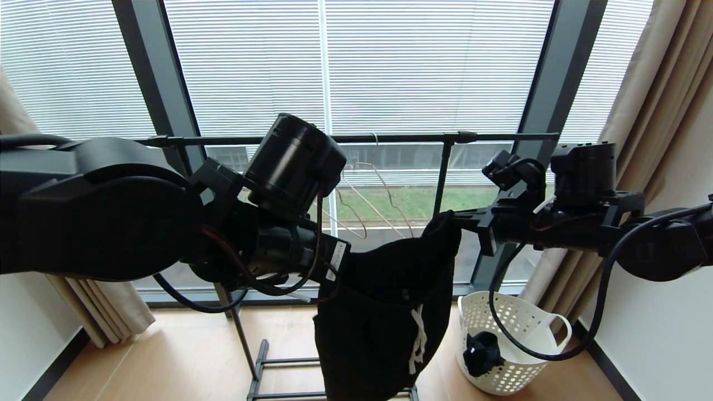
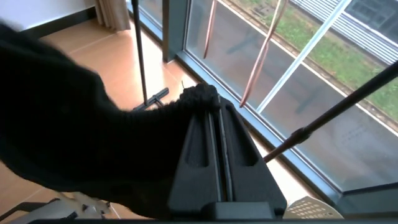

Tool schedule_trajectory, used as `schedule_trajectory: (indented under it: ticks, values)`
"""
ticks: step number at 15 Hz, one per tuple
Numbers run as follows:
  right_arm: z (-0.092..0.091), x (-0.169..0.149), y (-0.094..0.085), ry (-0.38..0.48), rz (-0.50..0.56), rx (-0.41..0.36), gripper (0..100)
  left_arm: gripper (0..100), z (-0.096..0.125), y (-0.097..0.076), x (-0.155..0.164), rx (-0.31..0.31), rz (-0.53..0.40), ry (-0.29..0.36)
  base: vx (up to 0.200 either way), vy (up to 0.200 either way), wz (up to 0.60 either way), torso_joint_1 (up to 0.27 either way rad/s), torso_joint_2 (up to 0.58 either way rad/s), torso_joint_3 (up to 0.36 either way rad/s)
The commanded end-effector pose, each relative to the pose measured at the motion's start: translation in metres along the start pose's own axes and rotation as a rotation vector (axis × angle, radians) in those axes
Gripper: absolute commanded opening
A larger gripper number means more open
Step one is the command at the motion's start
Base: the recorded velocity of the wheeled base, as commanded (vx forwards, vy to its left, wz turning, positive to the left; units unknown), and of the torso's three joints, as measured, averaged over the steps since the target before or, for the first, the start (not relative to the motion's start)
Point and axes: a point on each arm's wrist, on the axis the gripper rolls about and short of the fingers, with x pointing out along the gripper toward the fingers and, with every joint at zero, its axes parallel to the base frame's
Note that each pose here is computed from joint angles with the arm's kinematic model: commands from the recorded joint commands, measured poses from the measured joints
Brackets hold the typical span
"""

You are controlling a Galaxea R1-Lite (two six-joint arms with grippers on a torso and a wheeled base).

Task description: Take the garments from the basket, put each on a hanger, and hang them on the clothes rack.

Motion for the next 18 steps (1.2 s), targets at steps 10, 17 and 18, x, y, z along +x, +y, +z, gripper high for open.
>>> schedule_trajectory:
  ticks: [10, 17, 18]
  values:
    - [0.015, -0.026, -0.007, -0.054, -0.078, -0.008, 0, 100, -0.027, 0.035, 0.023, -0.011, -0.053, -0.04, 0.02, 0.0, 0.0, 0.0, 0.0, 0.0]
    - [0.013, -0.031, -0.017, -0.054, -0.115, 0.0, 0, 100, -0.014, 0.036, 0.054, -0.03, -0.03, -0.02, 0.2, 0.0, 0.0, 0.003, 0.0, 0.002]
    - [0.013, -0.033, -0.019, -0.056, -0.123, 0.0, 0, 100, -0.013, 0.035, 0.057, -0.038, -0.028, -0.026, 0.2, 0.0, 0.0, -0.002, 0.0, -0.002]
